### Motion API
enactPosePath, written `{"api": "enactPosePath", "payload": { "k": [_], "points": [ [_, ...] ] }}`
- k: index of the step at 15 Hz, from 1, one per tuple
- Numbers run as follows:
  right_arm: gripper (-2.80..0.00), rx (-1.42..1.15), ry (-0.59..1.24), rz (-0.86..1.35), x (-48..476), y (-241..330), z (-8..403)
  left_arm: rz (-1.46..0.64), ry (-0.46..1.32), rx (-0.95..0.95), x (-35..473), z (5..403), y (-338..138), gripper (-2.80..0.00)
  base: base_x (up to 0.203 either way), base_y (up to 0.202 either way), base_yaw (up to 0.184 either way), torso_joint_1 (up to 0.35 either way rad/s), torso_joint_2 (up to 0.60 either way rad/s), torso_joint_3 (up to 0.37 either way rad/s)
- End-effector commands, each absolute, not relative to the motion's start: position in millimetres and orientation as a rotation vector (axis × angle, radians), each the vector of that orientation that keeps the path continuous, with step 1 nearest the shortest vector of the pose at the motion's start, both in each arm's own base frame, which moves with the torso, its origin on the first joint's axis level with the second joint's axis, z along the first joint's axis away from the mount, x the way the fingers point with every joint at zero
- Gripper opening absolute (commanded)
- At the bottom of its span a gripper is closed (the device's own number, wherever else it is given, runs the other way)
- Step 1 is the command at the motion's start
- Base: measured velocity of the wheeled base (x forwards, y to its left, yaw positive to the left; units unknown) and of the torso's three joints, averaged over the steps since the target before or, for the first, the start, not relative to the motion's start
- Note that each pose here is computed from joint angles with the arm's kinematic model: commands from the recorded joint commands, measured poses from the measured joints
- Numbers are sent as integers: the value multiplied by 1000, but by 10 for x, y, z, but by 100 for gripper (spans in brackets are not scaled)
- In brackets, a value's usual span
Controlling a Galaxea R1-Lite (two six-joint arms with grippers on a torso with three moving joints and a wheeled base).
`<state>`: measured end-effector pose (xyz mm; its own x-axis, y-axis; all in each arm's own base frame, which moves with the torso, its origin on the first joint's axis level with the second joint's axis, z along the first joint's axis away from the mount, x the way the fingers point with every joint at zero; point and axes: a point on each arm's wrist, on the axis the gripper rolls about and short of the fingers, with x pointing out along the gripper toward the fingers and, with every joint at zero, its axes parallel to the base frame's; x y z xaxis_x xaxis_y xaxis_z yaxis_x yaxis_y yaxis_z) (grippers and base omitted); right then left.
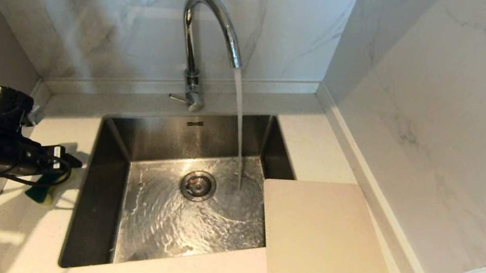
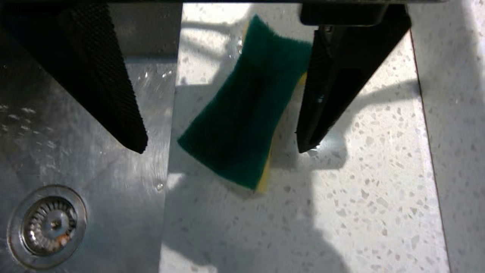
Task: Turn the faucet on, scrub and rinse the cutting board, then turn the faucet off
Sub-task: Pick up the cleaning cloth
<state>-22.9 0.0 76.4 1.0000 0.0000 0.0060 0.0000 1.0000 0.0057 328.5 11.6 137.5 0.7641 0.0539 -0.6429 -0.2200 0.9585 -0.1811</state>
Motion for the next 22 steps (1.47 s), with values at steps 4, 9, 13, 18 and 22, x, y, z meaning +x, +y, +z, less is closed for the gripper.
{"api": "enactPosePath", "payload": {
  "k": [4, 9, 13, 18, 22],
  "points": [
    [-280, 6, -6, 0, -229, 0, 764, 126, 730, -243, 3231, 1278, 178, 0, 0, 0, 0, 0, 0, 0],
    [-280, 6, -6, 0, -229, 0, 764, 146, 742, -231, 3234, 1220, 295, 0, 0, 0, 0, 0, 0, 0],
    [-280, 6, -6, 0, -229, 0, 764, 141, 761, -204, 3261, 1153, 298, 0, 0, 0, 0, 0, 0, 0],
    [-280, 6, -7, 0, -230, 0, 767, 146, 768, -191, 3287, 1122, 317, -280, 0, 0, 0, 0, 0, 0],
    [-280, 6, -6, 0, -229, 0, 764, 137, 750, -201, 3289, 1145, 314, -280, 0, 0, 0, 0, 0, 0]
  ]
}}
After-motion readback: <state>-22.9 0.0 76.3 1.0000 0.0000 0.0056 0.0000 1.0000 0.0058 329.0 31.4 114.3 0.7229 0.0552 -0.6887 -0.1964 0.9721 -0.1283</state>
